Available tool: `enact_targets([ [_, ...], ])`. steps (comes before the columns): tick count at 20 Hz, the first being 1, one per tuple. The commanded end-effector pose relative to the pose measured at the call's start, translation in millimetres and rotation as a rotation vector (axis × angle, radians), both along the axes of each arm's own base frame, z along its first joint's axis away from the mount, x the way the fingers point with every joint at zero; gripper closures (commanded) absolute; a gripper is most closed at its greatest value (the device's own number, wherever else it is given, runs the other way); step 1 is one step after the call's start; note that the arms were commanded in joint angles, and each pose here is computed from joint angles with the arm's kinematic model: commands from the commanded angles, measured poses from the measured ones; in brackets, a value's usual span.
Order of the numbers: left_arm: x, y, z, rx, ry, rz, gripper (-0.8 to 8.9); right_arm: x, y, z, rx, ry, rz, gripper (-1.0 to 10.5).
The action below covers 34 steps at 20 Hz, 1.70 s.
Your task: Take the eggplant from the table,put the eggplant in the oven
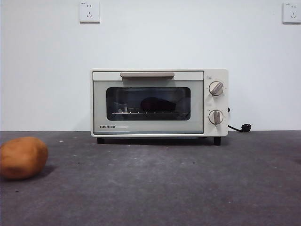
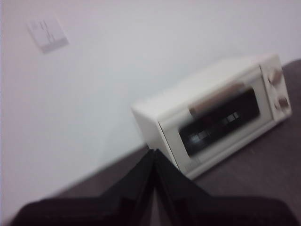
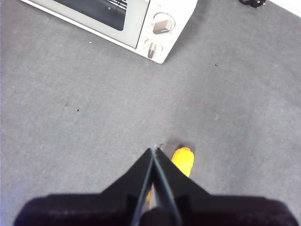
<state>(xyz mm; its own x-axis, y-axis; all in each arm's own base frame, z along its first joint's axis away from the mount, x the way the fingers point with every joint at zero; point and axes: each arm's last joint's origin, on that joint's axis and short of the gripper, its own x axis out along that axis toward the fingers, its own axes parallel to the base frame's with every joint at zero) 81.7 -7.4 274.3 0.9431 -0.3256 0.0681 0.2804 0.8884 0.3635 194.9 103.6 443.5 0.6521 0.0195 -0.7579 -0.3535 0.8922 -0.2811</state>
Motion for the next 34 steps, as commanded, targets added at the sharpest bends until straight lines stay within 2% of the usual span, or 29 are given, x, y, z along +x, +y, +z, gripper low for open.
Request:
enact_targets([
  [1,1.9,0.9,-29.3,-0.065,0.054,0.019,8.18,-0.4,-0.4,-1.1,-0.014,0.014,0.0,9.5],
  [7,9.6,1.6,-93.0,-0.184,0.207,0.037,8.18,-0.4,-0.4,-1.1,-0.014,0.014,0.0,9.5],
  [12,13.1,1.8,-121.7,-0.221,0.292,0.045,8.18,-0.4,-0.4,-1.1,-0.014,0.014,0.0,9.5],
  [15,13.3,2.4,-123.1,-0.225,0.299,0.068,8.18,-0.4,-0.4,-1.1,-0.014,0.014,0.0,9.5],
  [17,13.4,2.4,-122.4,-0.267,0.311,0.069,8.18,-0.4,-0.4,-1.1,-0.014,0.014,0.0,9.5],
  [30,14.1,2.4,-123.6,-0.268,0.328,0.071,8.17,-0.4,-0.7,-0.9,-0.022,0.011,0.001,9.5],
  [32,14.1,2.4,-123.6,-0.268,0.328,0.071,8.18,-9.6,-11.6,7.6,-0.024,-0.04,-0.02,9.5],
  [33,14.1,2.4,-123.6,-0.268,0.328,0.071,8.18,-16.7,-18.7,15.9,-0.018,-0.103,-0.021,9.5],
  [34,14.1,2.4,-123.7,-0.268,0.329,0.072,8.17,-25.5,-26.4,25.2,0.026,-0.171,-0.04,9.5],
])
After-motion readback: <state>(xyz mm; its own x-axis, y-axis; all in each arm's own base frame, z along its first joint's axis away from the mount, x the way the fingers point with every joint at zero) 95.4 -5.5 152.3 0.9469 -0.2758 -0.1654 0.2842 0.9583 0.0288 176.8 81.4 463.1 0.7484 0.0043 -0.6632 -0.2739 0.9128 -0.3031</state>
